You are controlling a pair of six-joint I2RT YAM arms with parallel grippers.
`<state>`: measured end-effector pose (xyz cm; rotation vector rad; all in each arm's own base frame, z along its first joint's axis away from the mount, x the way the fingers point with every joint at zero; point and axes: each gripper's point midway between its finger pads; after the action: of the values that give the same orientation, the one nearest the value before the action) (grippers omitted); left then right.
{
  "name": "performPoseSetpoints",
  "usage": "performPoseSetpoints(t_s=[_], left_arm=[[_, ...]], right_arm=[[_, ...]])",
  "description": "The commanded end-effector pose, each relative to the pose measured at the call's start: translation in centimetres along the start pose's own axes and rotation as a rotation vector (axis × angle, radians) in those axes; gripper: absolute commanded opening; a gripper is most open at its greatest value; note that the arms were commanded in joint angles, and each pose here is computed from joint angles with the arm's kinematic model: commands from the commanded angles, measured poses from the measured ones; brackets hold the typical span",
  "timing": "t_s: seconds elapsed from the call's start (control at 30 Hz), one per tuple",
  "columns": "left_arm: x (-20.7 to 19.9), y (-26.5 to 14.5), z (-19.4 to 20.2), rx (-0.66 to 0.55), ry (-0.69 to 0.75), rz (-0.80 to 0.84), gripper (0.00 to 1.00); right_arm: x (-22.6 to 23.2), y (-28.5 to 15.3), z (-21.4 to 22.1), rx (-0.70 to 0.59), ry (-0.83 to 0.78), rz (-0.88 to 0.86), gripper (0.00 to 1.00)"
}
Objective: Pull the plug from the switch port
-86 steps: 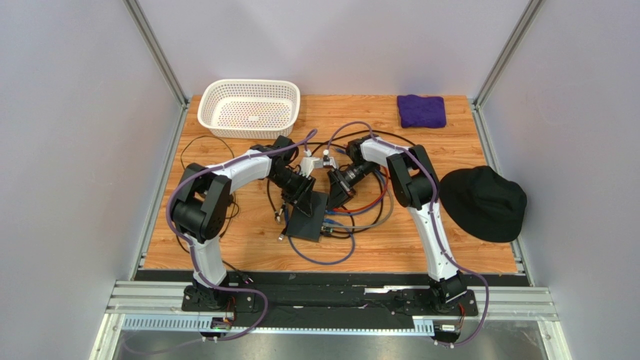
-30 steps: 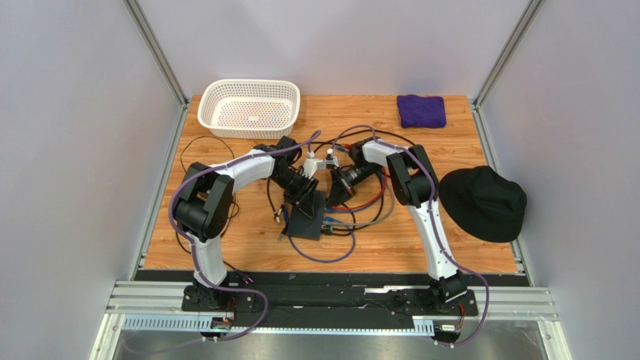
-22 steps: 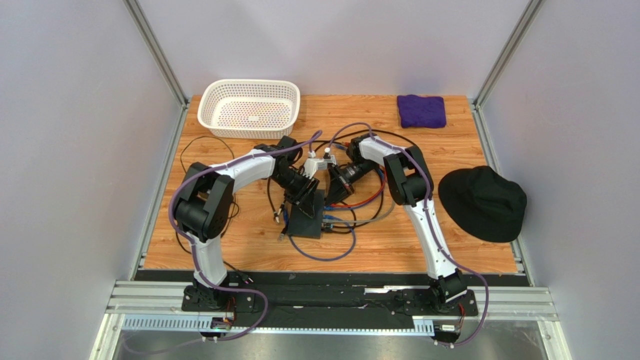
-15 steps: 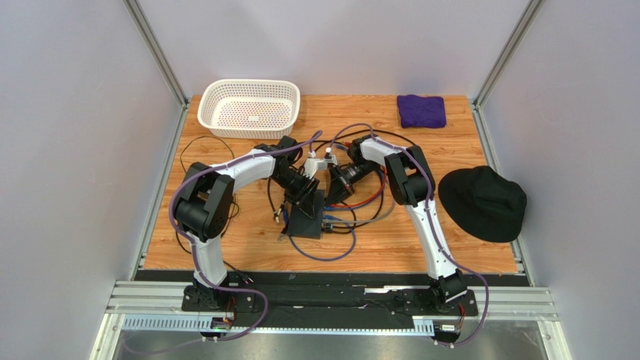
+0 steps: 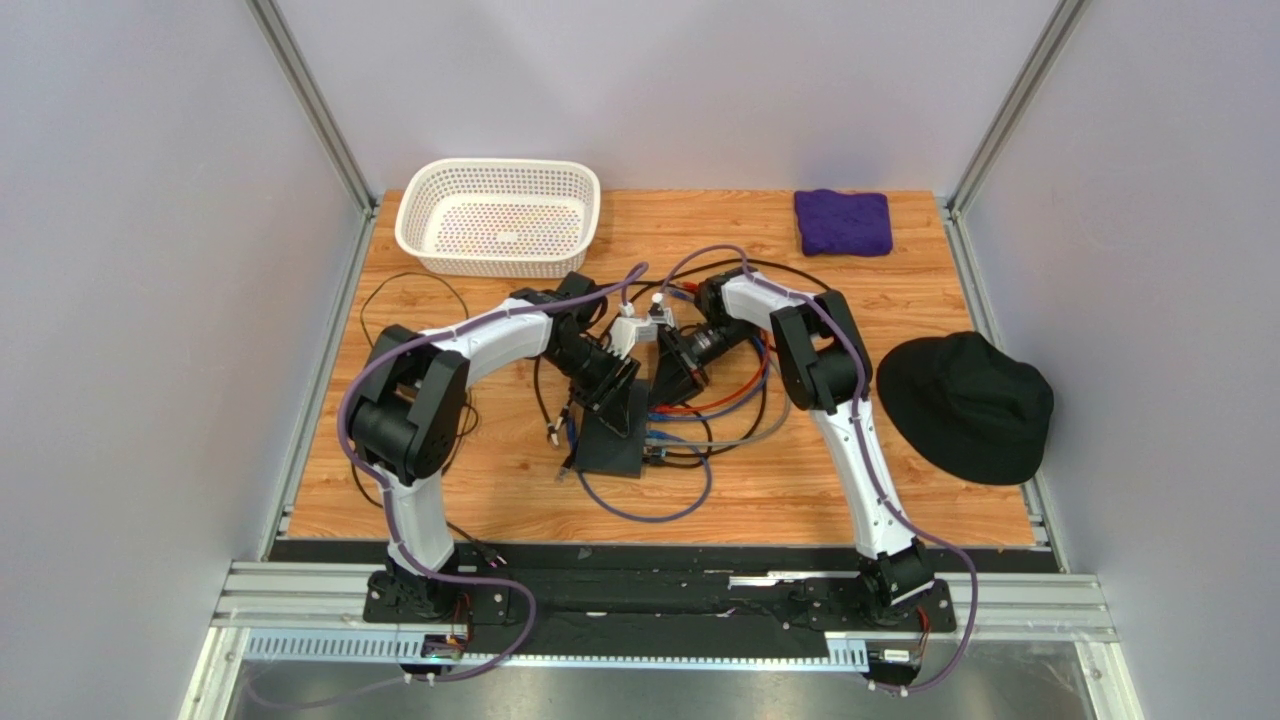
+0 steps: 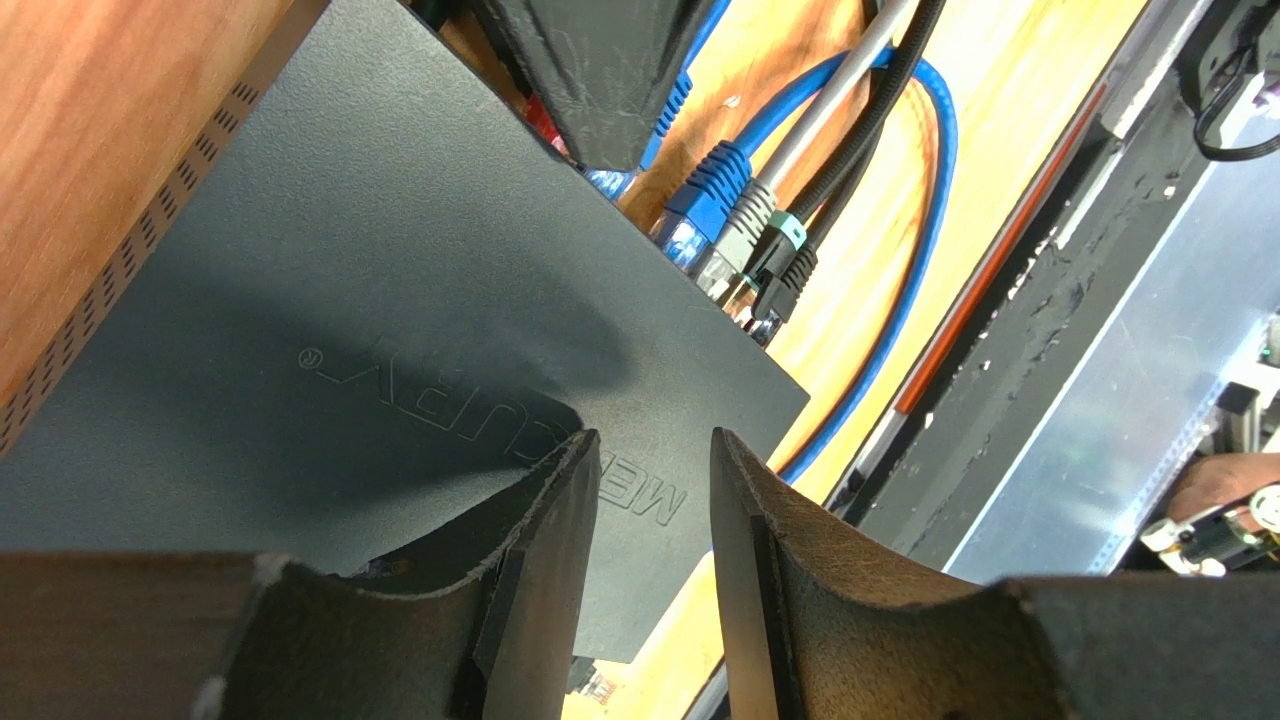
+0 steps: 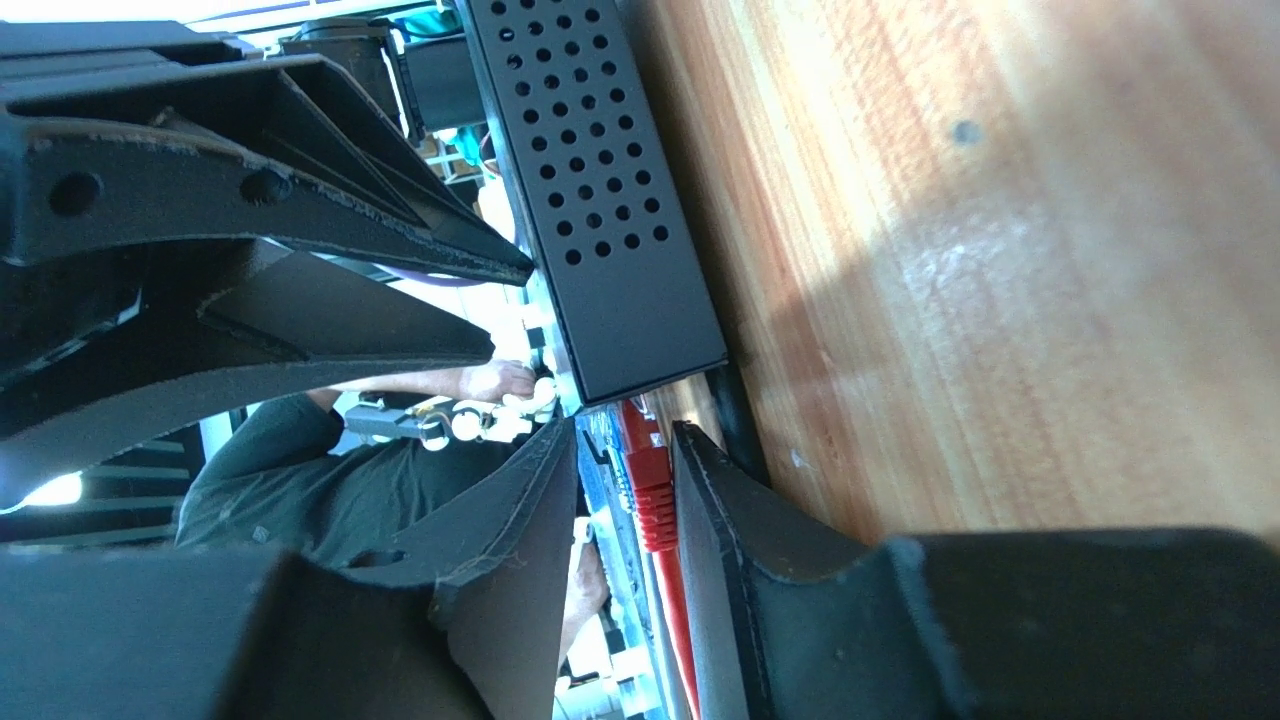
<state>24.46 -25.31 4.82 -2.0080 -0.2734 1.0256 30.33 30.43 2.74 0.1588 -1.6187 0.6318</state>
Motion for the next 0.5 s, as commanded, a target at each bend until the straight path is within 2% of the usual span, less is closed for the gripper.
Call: performPoseSetpoints(t_s=[0.0, 0.17, 0.47], left_arm=[[4.4, 2.5, 4.9, 0.189, 0.042, -0.168, 0.46], [4.4, 2.5, 4.9, 0.191, 0.039, -0.167, 0.46], [4.4, 2.5, 4.9, 0.192, 0.044, -0.171, 0.47]], right_arm=[[-5.2, -0.2, -1.9, -0.022, -0.124, 0.159, 0.38], [-5.5, 0.3, -1.5, -0.005, -0.131, 0.162, 0.38], [-5.3, 0.9, -0.6, 0.048, -0.188, 0.184, 0.31]])
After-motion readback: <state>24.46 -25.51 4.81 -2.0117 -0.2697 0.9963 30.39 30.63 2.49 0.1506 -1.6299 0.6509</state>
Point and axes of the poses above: each gripper's point midway between its finger pads, its own y axis out along the fingers, its own x axis along the line the jaws close on, z = x × y, and after that the axes turned 1 degree about -y, right-handed
